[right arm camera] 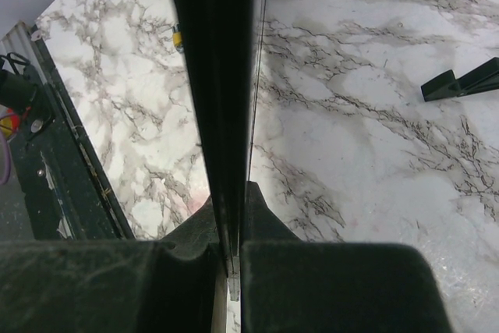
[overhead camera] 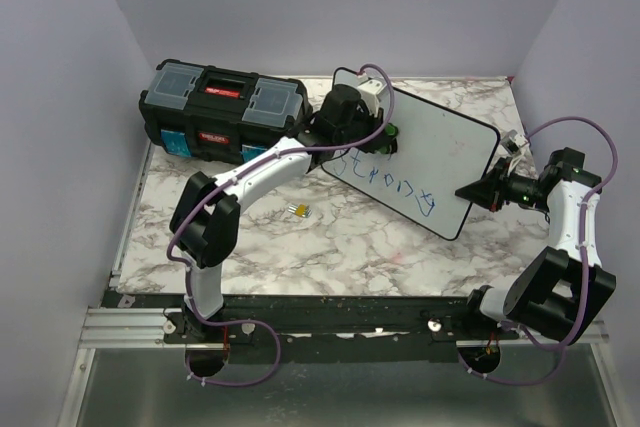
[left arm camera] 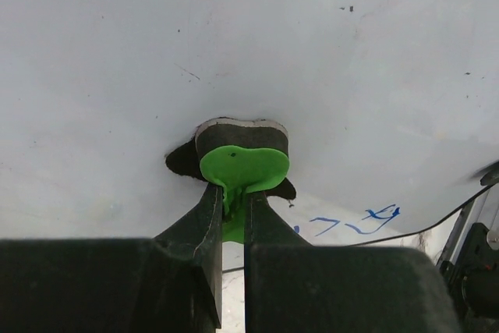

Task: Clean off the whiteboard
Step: Erase the whiteboard at the center of the board.

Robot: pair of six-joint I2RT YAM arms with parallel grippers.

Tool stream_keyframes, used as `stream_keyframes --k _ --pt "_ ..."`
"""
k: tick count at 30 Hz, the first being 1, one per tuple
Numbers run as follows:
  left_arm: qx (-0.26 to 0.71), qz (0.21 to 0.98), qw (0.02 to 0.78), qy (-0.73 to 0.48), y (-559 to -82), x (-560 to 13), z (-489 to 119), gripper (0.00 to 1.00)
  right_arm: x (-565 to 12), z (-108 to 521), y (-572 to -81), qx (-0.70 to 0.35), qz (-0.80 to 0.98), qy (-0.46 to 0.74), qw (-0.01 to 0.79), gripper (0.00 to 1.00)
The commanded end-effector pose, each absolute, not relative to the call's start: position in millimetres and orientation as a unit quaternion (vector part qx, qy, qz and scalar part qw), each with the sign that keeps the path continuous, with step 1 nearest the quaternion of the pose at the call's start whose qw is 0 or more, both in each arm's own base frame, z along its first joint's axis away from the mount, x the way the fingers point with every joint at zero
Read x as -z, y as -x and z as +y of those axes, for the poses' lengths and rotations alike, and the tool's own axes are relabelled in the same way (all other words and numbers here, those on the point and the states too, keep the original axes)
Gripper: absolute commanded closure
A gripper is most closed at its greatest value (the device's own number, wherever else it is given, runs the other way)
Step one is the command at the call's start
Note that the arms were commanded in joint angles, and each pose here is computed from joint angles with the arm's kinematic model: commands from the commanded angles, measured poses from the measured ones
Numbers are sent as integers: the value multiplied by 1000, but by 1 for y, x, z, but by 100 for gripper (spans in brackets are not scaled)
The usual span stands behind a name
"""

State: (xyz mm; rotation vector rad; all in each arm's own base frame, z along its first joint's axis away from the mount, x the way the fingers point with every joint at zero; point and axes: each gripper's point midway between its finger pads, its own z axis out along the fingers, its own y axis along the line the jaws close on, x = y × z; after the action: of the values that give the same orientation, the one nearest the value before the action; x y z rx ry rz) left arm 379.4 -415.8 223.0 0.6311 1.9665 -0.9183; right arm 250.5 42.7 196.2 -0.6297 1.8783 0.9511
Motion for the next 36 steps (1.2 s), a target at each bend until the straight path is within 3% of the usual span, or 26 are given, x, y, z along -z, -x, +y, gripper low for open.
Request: stream_keyframes --k 1,10,24,36 --pt "366 796 412 -250 -379 -190 -417 100 -200 54 -242 -396 750 270 456 99" --pt "375 808 382 -245 -347 -147 -413 100 -201 54 -242 -397 749 270 456 99" --pt "365 771 458 -252 -392 -242 -419 100 -200 54 -242 -398 750 269 455 99" --pt "376 803 384 -256 -341 -154 -426 100 -200 54 -242 -399 750 268 455 99"
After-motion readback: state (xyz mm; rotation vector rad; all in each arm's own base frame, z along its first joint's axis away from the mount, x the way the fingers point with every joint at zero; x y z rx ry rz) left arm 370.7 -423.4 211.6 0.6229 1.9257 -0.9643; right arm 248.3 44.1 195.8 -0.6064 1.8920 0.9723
